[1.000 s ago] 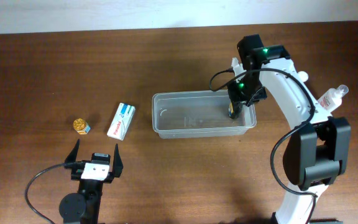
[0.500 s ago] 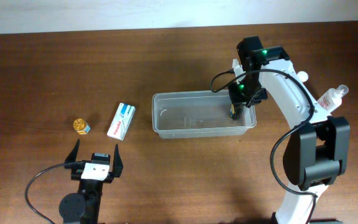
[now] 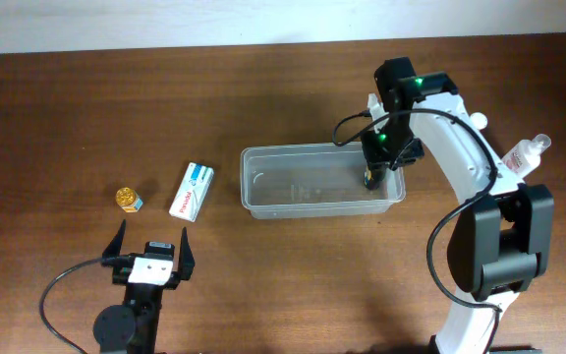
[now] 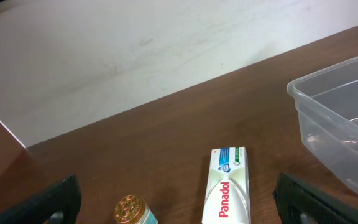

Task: Pack container
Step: 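Lower the bottle upright into the container and open the right gripper, then raise the right gripper and move it toward the orange Redoxon tube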

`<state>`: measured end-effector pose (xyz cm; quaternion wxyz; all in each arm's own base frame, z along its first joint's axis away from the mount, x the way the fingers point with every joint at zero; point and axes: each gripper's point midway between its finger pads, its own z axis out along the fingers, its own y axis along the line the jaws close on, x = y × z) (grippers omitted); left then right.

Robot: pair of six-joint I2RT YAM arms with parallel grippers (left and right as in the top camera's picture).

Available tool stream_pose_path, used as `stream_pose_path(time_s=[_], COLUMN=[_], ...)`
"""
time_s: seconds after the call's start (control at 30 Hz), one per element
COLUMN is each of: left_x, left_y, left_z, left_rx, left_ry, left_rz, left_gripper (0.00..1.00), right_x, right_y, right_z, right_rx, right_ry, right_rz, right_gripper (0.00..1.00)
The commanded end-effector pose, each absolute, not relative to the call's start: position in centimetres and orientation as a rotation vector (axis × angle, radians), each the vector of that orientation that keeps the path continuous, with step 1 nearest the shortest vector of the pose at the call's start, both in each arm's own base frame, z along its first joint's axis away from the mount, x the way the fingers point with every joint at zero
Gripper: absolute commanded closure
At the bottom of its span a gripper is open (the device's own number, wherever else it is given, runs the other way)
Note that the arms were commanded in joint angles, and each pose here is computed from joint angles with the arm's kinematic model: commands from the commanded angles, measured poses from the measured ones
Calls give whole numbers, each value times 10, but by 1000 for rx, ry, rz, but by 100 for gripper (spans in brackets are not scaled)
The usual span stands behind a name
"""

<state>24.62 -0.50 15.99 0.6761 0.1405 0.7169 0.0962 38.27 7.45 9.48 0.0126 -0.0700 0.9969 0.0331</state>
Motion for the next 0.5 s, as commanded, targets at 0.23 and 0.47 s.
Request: stream_pose_path(time_s=[0.23,0.47], left_x=[246,246], left_y=[-6,-6], left_z=[160,160], left_rx=[330,330], left_ry=[1607,1607], left_rz=[220,220], left_gripper=[1,1], right_x=[408,396], right_y=[76,49], right_z=[191,249], right_rx=[-219,-160], right_ry=[2935,2868], right_rz=[84,-90], right_gripper=[45,0])
